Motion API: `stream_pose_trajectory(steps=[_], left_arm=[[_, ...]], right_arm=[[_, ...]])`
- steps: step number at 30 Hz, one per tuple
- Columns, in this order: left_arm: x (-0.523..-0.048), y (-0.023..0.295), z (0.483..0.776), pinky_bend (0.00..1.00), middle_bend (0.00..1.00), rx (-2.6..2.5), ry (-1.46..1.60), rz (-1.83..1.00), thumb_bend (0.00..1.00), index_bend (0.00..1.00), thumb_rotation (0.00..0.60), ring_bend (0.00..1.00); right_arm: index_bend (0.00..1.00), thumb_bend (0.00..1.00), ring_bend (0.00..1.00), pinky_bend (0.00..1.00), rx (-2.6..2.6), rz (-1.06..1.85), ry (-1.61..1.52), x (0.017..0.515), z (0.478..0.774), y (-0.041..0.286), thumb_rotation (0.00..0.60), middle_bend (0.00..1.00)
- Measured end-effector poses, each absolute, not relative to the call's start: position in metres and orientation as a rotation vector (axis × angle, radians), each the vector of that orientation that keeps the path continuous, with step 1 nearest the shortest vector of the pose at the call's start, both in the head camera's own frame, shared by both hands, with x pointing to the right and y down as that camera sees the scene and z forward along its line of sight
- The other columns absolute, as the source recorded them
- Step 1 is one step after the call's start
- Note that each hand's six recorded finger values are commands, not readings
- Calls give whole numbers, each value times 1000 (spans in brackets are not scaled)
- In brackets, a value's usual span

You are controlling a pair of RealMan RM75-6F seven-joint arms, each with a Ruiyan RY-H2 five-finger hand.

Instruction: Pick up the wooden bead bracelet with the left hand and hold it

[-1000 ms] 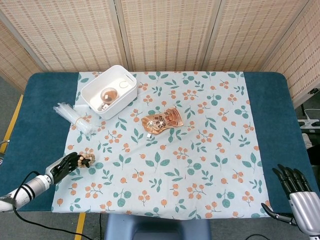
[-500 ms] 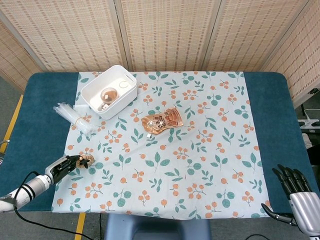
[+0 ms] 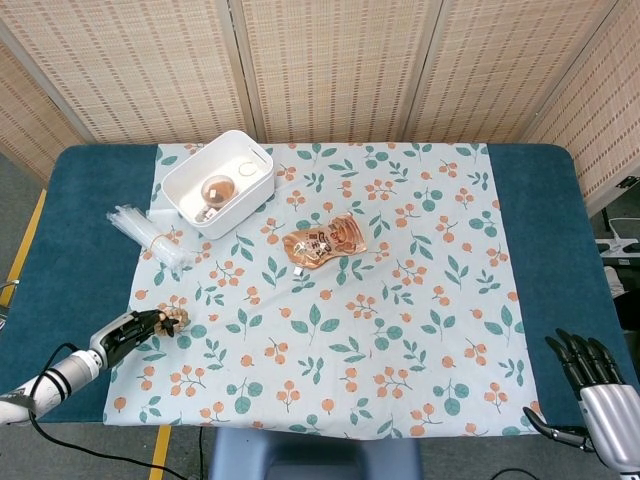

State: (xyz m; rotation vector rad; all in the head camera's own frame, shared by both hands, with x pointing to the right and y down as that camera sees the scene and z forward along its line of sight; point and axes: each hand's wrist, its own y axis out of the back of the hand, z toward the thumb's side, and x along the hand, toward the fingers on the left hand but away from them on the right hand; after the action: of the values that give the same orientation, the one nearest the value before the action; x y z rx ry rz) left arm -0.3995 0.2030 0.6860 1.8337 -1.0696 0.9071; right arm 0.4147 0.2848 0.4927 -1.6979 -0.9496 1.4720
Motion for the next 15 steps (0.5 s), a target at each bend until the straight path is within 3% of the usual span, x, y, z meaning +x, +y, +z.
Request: stream_pose_trajectory(steps=[5,15], left_arm=[[-398,203,685,0,536,1839,-1068,911,997,532,551,155],[-395,203,683,0,536,1852,-1061,920,1000,529,600,155]], right_arm=[[0,189,0,0,-1696,1470,-953,415,491,285,194,0],[0,190,0,0,-1693,1465,-960,416,489,285,194,0]])
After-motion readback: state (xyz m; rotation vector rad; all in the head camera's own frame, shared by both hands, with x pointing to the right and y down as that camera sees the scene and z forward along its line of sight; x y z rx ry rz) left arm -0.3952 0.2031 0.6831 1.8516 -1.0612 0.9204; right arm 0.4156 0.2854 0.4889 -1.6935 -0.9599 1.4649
